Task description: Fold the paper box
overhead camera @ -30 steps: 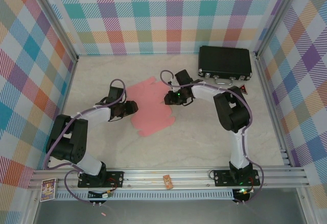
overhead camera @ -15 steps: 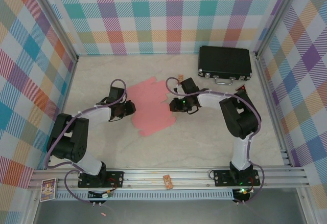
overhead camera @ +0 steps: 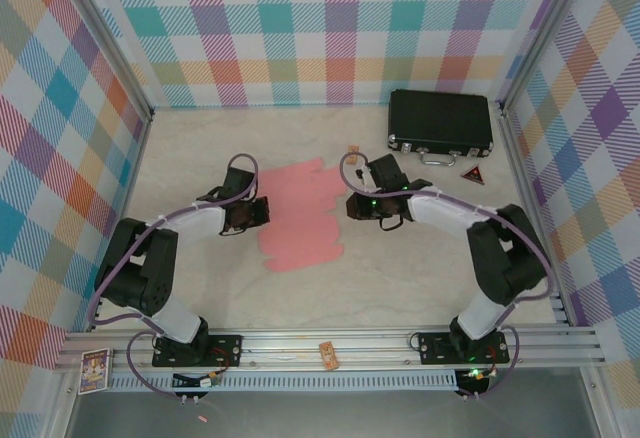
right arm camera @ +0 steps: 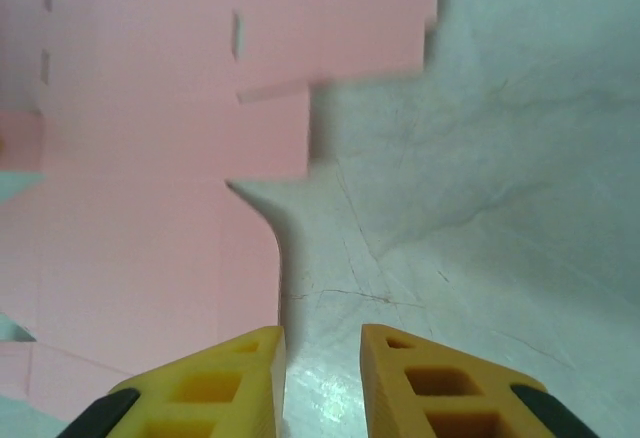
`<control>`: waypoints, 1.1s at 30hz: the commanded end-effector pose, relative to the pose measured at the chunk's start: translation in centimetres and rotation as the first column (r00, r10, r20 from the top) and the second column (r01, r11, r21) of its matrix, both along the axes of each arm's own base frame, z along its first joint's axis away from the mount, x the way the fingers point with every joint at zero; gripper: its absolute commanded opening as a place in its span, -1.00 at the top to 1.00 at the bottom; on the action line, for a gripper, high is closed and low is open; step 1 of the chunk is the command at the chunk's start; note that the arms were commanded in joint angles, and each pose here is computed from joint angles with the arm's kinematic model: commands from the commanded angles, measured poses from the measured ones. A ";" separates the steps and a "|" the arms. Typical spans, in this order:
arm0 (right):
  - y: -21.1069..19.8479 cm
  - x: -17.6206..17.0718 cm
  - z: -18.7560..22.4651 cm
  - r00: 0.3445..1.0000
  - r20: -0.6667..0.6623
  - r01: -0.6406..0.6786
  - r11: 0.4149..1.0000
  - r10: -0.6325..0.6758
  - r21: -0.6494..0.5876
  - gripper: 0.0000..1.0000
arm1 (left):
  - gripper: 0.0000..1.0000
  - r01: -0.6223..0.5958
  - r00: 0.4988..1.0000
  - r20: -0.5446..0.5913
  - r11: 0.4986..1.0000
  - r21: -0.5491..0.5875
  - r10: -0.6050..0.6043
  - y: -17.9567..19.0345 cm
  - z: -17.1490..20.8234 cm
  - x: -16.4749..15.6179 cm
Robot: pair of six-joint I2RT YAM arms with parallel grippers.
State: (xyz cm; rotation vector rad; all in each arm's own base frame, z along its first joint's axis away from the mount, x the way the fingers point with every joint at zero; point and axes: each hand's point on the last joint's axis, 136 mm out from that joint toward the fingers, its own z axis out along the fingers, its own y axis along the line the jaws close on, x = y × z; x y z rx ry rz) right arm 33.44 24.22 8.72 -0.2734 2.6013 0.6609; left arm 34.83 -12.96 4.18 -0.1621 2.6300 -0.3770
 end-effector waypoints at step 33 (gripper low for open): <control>3.3 13.8 -2.5 0.995 -0.103 -0.004 1.000 0.001 -0.029 -0.21 | -0.53 -0.091 0.995 -0.025 0.995 0.037 0.092 4.1 2.6 9.5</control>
